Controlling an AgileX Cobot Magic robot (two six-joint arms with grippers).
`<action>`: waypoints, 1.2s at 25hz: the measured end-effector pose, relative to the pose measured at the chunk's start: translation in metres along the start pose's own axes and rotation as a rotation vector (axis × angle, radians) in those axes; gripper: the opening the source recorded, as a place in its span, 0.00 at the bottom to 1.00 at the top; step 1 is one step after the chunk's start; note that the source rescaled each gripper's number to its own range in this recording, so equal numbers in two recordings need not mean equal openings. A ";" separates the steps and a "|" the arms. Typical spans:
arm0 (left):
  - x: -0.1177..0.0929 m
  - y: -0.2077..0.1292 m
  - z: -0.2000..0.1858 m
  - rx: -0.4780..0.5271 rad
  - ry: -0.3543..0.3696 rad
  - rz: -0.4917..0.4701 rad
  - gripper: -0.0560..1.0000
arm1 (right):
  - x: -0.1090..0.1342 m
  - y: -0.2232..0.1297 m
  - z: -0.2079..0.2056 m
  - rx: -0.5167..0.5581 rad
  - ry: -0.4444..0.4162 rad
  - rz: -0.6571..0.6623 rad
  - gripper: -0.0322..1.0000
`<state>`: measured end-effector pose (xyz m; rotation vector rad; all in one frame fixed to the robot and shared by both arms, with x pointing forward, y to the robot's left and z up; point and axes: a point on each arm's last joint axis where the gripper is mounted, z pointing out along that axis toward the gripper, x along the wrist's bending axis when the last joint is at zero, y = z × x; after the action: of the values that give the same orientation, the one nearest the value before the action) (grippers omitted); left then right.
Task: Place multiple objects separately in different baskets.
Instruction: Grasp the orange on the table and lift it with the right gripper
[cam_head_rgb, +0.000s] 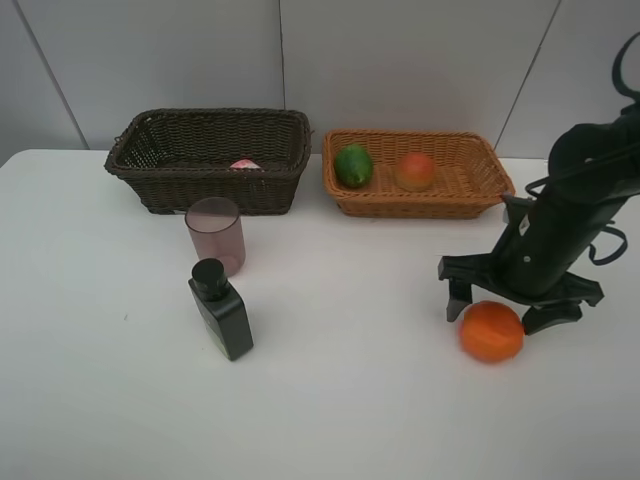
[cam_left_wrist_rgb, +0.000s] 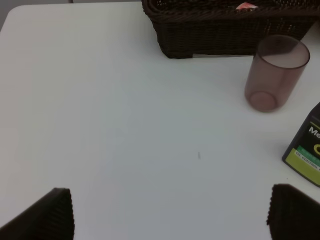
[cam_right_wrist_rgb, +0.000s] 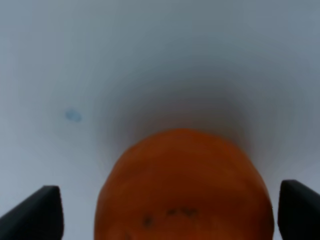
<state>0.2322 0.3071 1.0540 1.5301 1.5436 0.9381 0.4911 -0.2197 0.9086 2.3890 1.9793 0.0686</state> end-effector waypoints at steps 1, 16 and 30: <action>0.000 0.000 0.000 0.000 0.000 0.000 1.00 | 0.000 -0.001 0.000 0.002 -0.001 0.004 0.89; 0.000 0.000 0.000 0.000 0.000 0.000 1.00 | 0.001 0.001 0.013 0.014 -0.007 0.006 0.89; 0.000 0.000 0.000 0.000 0.000 0.000 1.00 | 0.001 0.000 0.026 0.057 -0.030 0.006 0.65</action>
<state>0.2322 0.3071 1.0540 1.5301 1.5436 0.9381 0.4925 -0.2191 0.8826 2.4156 1.9869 -0.0233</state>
